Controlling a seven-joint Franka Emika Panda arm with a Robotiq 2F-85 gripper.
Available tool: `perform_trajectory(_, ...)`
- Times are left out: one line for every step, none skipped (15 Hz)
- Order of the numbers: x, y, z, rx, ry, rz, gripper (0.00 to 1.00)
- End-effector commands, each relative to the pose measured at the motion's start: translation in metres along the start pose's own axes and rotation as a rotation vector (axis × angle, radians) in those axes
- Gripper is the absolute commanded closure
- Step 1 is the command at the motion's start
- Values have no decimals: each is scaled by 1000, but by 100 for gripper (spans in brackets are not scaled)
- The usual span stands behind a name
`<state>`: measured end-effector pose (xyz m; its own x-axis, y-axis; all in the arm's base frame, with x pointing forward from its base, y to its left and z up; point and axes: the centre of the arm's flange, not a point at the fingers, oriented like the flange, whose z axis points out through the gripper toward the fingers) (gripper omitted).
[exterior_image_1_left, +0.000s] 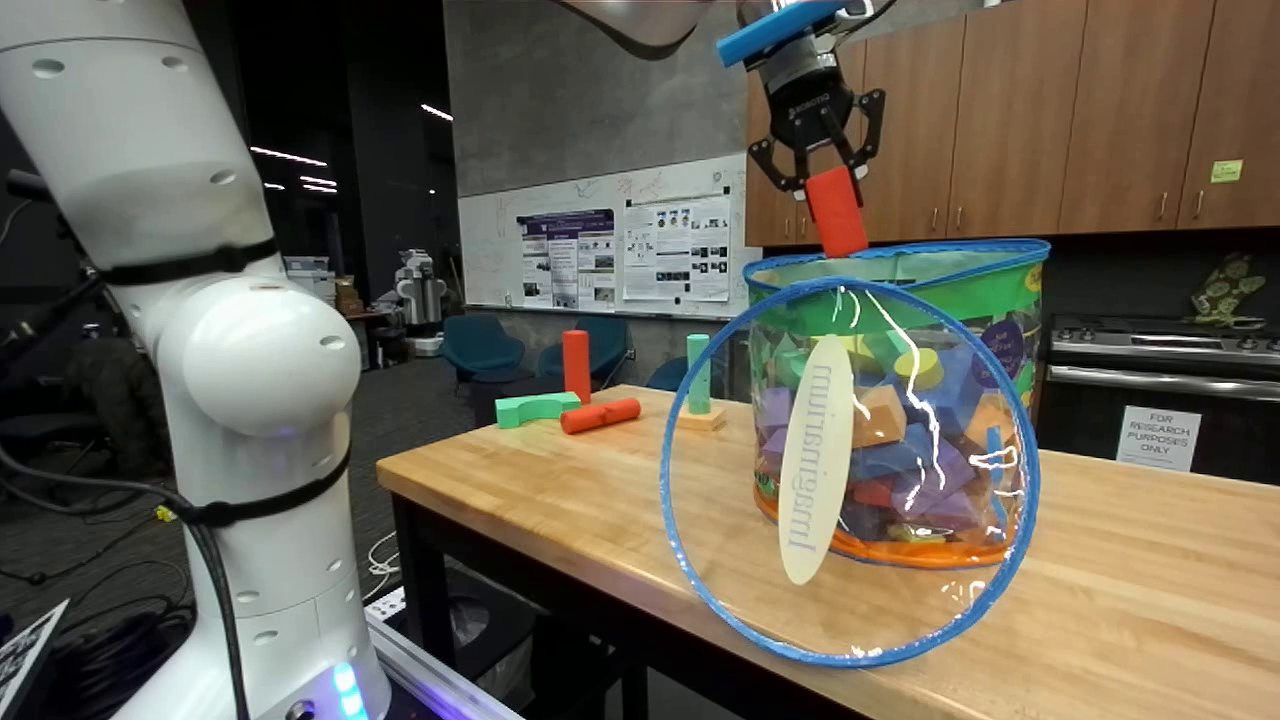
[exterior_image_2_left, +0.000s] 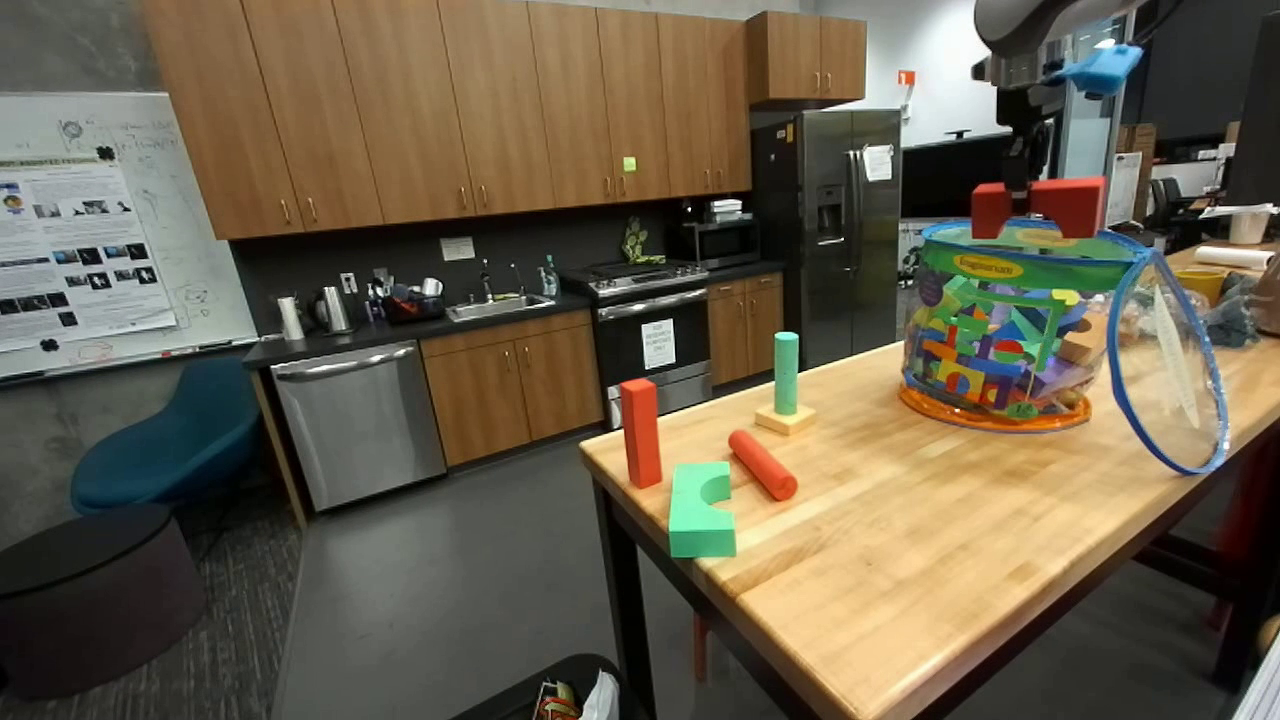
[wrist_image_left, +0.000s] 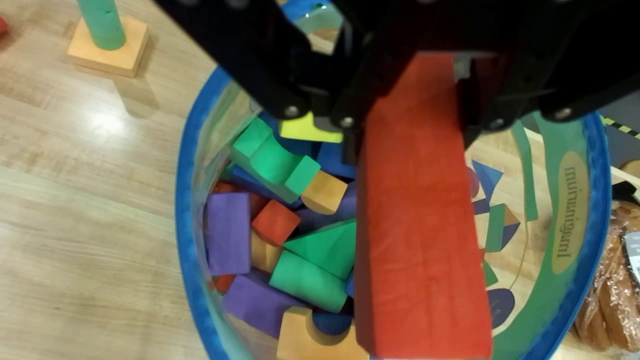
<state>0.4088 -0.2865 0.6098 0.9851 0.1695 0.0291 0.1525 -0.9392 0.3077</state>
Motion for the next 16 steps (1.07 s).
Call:
perform_trajectory(-5, -8, -6, 38, 7, 25, 84)
perform_trajectory(-6, -9, -6, 43, 11, 30, 34)
perform_trajectory(-6, -9, -6, 44, 12, 32, 33)
perform_trajectory(-6, -9, -7, 45, 15, 38, 29)
perform_trajectory(-5, -9, -7, 44, 18, 42, 23)
perform_trajectory(-6, -9, -7, 43, 19, 47, 17)
perform_trajectory(-5, -10, -8, 44, 27, 54, 11)
perform_trajectory(-5, -12, -8, 49, 36, 60, 3)
perform_trajectory(-2, -14, -8, 70, 50, 73, 1)
perform_trajectory(-1, -16, -9, 87, 62, 95, 0)
perform_trajectory(0, -17, -10, 117, 90, 98, 0)
perform_trajectory(2, -19, -11, 138, 109, 115, 0)
perform_trajectory(3, -20, -12, 166, 129, 125, 0)
perform_trajectory(-3, -2, -5, 195, 152, 132, 0)
perform_trajectory(-4, -3, -9, 215, 167, 144, 0)
perform_trajectory(-4, -5, -11, 233, 176, 152, 0)
